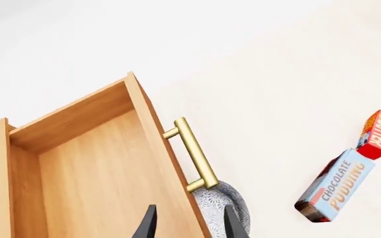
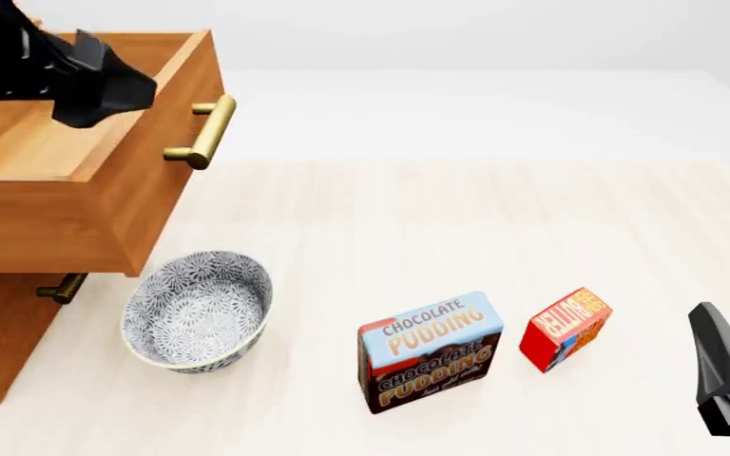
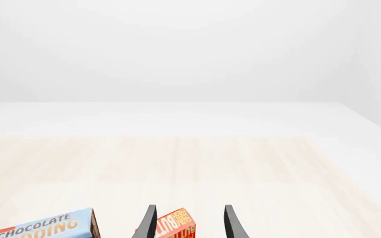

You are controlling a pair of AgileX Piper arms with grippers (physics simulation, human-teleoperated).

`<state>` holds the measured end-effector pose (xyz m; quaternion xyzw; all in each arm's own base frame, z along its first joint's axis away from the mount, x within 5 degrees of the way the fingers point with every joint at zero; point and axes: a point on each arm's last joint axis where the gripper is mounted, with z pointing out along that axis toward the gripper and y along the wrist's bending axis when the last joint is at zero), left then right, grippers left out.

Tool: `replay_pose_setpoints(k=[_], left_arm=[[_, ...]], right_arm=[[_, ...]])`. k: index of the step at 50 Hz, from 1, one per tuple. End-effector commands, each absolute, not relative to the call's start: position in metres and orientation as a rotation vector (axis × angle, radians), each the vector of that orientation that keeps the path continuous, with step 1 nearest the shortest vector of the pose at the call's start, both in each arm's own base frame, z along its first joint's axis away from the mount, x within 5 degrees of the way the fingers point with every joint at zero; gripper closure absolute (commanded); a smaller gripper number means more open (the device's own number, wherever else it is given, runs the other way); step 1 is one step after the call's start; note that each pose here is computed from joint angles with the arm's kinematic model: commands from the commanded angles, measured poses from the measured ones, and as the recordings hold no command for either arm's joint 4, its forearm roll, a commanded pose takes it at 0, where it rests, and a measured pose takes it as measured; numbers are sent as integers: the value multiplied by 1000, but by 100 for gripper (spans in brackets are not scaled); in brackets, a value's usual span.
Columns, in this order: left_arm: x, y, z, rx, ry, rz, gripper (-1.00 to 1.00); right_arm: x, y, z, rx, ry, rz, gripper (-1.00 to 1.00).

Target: Put the butter at the back in the top drawer of the cabinet and close it.

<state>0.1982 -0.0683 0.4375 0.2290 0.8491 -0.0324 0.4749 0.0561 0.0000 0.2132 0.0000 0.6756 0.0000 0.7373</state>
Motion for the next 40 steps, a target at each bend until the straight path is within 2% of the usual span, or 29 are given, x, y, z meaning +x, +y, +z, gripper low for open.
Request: replay_pose_setpoints(k=[1, 20, 40], left_arm=[[183, -78, 460, 616, 1997, -126, -100], [190, -102, 464, 704, 1950, -180, -100], [212, -136, 448, 797, 1964, -219, -100]], right_arm=[[56, 0, 213, 0, 1484, 0, -100], [56, 0, 213, 0, 1484, 0, -100], [56, 0, 213, 0, 1484, 0, -100]])
